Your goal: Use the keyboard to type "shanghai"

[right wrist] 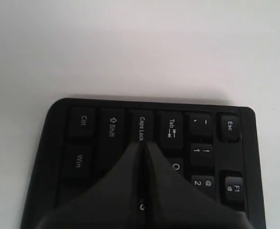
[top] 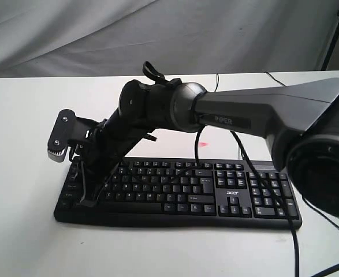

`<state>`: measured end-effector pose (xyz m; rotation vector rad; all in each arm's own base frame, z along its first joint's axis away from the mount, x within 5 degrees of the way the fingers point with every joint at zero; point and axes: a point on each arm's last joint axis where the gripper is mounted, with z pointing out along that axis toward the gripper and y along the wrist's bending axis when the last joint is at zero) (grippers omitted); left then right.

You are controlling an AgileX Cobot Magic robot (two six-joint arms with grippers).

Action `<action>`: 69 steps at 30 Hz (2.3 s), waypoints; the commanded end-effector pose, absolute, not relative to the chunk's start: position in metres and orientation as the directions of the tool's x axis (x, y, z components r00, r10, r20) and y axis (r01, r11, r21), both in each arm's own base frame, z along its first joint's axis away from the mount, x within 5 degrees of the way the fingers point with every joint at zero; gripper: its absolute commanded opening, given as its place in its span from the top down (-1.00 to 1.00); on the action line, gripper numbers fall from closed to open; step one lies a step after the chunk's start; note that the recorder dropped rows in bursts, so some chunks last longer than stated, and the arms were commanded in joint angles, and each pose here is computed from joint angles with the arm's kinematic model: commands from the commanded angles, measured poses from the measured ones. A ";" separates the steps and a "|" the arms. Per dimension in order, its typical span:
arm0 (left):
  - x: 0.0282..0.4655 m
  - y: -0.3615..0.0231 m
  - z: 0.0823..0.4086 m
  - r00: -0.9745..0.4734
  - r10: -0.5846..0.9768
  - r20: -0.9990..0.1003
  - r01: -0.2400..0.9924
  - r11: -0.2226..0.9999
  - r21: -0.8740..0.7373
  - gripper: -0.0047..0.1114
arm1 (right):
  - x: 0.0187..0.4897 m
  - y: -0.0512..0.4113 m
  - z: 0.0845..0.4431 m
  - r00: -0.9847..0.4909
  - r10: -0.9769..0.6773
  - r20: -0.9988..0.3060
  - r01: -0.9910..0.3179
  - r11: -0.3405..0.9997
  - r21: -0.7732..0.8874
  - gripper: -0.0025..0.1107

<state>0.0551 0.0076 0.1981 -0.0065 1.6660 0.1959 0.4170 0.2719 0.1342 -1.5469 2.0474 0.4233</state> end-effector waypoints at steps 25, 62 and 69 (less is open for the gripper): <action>0.056 0.007 0.196 -0.111 0.108 -0.988 -0.116 0.986 0.121 0.91 | 0.415 0.232 0.145 -0.244 -0.809 -0.535 -0.962 0.270 0.031 0.96; 0.056 0.007 0.196 -0.111 0.108 -0.988 -0.116 0.986 0.121 0.91 | 0.399 0.142 0.143 -0.294 -0.733 -0.613 -0.933 0.358 0.020 0.96; 0.056 0.007 0.196 -0.111 0.108 -0.988 -0.116 0.986 0.121 0.91 | 0.399 0.141 0.143 -0.287 -0.742 -0.606 -0.936 0.352 0.012 0.96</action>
